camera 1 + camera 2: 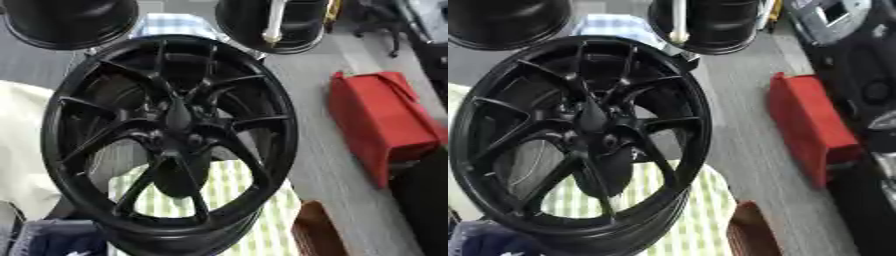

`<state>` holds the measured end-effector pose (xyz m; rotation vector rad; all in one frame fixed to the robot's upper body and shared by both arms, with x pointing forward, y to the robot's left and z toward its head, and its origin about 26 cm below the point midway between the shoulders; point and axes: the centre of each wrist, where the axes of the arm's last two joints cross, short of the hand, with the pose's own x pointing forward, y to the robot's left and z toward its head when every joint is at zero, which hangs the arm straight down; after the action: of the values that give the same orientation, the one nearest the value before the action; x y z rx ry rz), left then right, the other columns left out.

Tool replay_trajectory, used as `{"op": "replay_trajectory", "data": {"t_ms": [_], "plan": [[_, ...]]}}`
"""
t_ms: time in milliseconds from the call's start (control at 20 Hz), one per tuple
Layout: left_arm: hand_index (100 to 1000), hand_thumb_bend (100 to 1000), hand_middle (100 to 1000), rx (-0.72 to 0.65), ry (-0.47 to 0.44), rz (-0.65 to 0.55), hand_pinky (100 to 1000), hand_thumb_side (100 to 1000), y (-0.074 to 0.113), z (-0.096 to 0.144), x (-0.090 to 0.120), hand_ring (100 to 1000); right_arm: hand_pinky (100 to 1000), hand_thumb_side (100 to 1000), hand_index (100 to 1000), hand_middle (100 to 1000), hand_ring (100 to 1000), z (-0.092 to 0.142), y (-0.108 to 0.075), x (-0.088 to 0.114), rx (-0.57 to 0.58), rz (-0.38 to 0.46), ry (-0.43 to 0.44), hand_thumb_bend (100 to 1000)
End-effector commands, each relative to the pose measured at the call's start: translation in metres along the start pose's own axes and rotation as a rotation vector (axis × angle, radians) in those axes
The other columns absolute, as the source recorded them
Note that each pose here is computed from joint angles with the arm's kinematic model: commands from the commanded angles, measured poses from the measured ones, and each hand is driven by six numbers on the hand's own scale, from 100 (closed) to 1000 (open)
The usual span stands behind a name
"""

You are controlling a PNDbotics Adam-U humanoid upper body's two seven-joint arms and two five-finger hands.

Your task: Pull the pin out of the wheel hub.

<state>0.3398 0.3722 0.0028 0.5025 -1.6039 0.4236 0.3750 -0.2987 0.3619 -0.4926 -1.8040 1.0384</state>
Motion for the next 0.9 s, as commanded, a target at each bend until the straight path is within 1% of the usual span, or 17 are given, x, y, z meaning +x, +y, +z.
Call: {"op": "replay_trajectory", "data": {"t_ms": [50, 150, 200, 250, 350, 400, 450, 550, 600, 650, 700, 750, 800, 850, 900], "plan": [[727, 417, 529, 0.022, -0.045, -0.009, 698, 617, 0.011, -0.009, 0.013, 640, 340, 289, 516, 172, 288, 0.053, -0.056, -0.023, -0.191, 0.015, 0.115, 100], [727, 417, 529, 0.028, -0.049, -0.002, 698, 617, 0.012, -0.010, 0.015, 640, 347, 284, 518, 178, 293, 0.086, -0.065, -0.050, -0.269, 0.006, 0.218, 100], [727, 417, 529, 0.032, -0.050, 0.003, 698, 617, 0.012, -0.010, 0.015, 640, 352, 281, 519, 182, 296, 0.100, -0.065, -0.063, -0.298, 0.001, 0.268, 100], [727, 417, 529, 0.033, -0.051, 0.008, 698, 617, 0.012, -0.010, 0.016, 640, 368, 261, 525, 198, 309, 0.110, -0.064, -0.072, -0.321, -0.001, 0.299, 100], [727, 416, 529, 0.043, -0.051, 0.020, 698, 617, 0.012, -0.011, 0.016, 640, 419, 176, 548, 246, 354, 0.138, -0.052, -0.104, -0.389, -0.011, 0.405, 100], [727, 416, 529, 0.046, -0.052, 0.024, 698, 617, 0.012, -0.011, 0.017, 640, 477, 196, 579, 310, 413, 0.151, -0.043, -0.117, -0.428, -0.012, 0.446, 100], [727, 416, 529, 0.048, -0.053, 0.028, 698, 617, 0.012, -0.011, 0.017, 640, 477, 196, 579, 310, 413, 0.162, -0.034, -0.128, -0.462, -0.010, 0.479, 100], [727, 416, 529, 0.048, -0.053, 0.031, 698, 617, 0.011, -0.011, 0.017, 640, 477, 196, 579, 310, 413, 0.172, -0.024, -0.135, -0.495, 0.006, 0.505, 100], [727, 414, 529, 0.053, -0.054, 0.034, 698, 617, 0.011, -0.011, 0.017, 640, 764, 548, 827, 752, 812, 0.182, -0.007, -0.148, -0.494, -0.005, 0.538, 238], [727, 414, 529, 0.057, -0.055, 0.037, 698, 617, 0.011, -0.012, 0.017, 640, 774, 592, 848, 784, 839, 0.195, 0.009, -0.158, -0.492, -0.003, 0.562, 210], [727, 413, 529, 0.059, -0.056, 0.038, 698, 617, 0.011, -0.012, 0.018, 640, 779, 664, 859, 812, 861, 0.205, 0.022, -0.165, -0.492, 0.003, 0.578, 171], [727, 413, 529, 0.060, -0.056, 0.039, 698, 617, 0.011, -0.012, 0.018, 640, 779, 706, 862, 824, 865, 0.212, 0.030, -0.169, -0.498, 0.007, 0.592, 148], [727, 413, 529, 0.061, -0.056, 0.040, 698, 617, 0.011, -0.012, 0.018, 640, 777, 745, 863, 828, 865, 0.217, 0.035, -0.171, -0.510, 0.008, 0.601, 126], [727, 412, 529, 0.061, -0.056, 0.040, 698, 617, 0.011, -0.012, 0.017, 639, 773, 760, 861, 825, 862, 0.220, 0.038, -0.172, -0.526, 0.008, 0.604, 114], [727, 412, 529, 0.061, -0.057, 0.040, 698, 617, 0.012, -0.012, 0.017, 639, 766, 745, 852, 805, 848, 0.221, 0.040, -0.171, -0.546, 0.006, 0.598, 118]]}}
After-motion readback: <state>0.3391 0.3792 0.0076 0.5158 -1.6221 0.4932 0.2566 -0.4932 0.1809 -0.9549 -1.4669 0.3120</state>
